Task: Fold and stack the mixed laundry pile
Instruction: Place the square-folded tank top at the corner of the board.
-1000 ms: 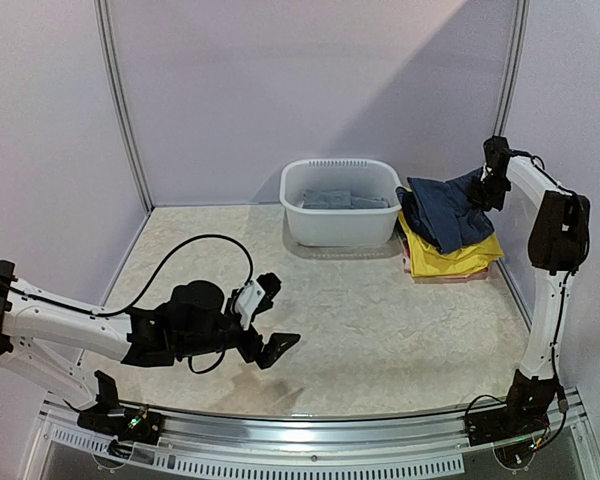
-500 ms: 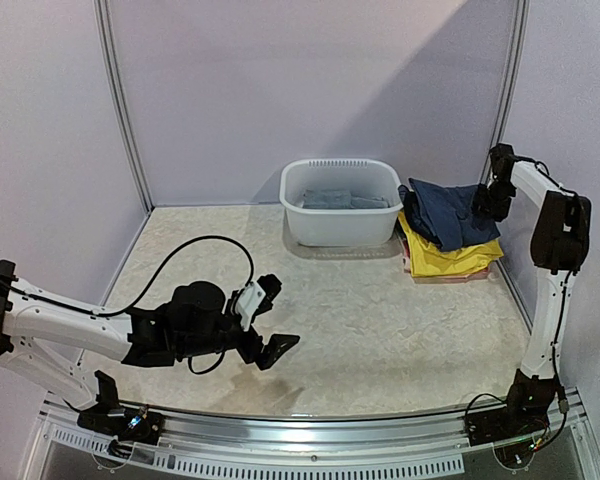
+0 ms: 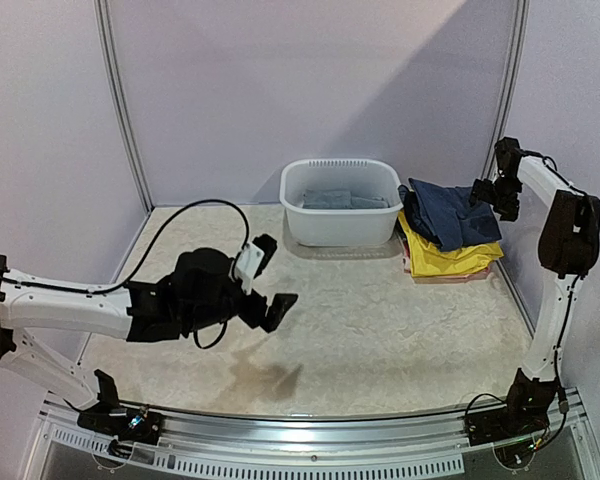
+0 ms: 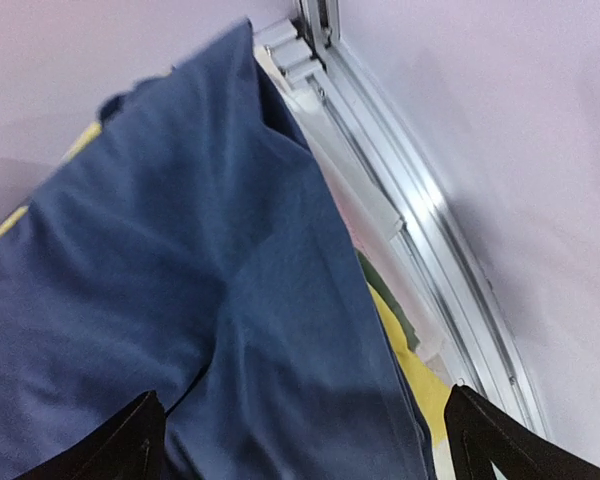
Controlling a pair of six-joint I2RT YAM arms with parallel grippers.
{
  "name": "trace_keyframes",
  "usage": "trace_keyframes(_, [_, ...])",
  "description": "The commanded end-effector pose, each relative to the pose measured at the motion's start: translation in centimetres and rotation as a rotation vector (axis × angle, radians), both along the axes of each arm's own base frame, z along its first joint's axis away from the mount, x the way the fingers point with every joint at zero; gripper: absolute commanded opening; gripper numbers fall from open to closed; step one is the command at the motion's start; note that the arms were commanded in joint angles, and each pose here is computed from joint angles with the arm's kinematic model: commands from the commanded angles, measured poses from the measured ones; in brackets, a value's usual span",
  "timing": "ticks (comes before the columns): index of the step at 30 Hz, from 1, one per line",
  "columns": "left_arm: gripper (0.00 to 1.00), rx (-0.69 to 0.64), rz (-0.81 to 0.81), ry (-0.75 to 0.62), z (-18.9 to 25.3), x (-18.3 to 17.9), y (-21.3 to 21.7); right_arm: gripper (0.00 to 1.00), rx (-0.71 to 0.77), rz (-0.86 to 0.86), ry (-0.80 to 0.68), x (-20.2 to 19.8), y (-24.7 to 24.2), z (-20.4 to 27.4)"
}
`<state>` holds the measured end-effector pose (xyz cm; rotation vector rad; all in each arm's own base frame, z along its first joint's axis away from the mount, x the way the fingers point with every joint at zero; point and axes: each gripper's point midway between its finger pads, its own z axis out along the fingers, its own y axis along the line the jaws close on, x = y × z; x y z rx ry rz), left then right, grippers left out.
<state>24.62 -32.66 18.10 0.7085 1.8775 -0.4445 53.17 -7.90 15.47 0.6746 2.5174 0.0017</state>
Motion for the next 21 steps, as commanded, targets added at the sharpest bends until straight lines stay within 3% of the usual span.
trace_keyframes(1, [0.99, 0.004, 0.180, 0.012, 1.7, 5.5, 3.1, 0.99, -0.072, 0.022, -0.060, -1.5, 1.2, 4.7])
trace_keyframes(6, [1.00, -0.009, 0.228, 0.034, 3.4, 11.1, 3.6, 0.99, -0.082, 0.068, -0.105, -2.5, 3.8, 6.4])
trace_keyframes(10, [0.98, -0.028, 0.238, 0.073, 4.3, 16.3, 2.9, 0.99, -0.027, 0.205, -0.167, -2.7, 9.4, 7.1])
trace_keyframes(16, [0.93, -0.028, 0.267, 0.187, 1.9, 24.0, 3.7, 0.99, -0.021, 0.333, -0.208, -3.7, 14.4, 7.5])
trace_keyframes(21, [0.90, -0.055, 0.206, 0.246, 1.3, 27.7, 3.1, 0.99, -0.023, 0.382, -0.234, -3.4, 15.8, 7.5])
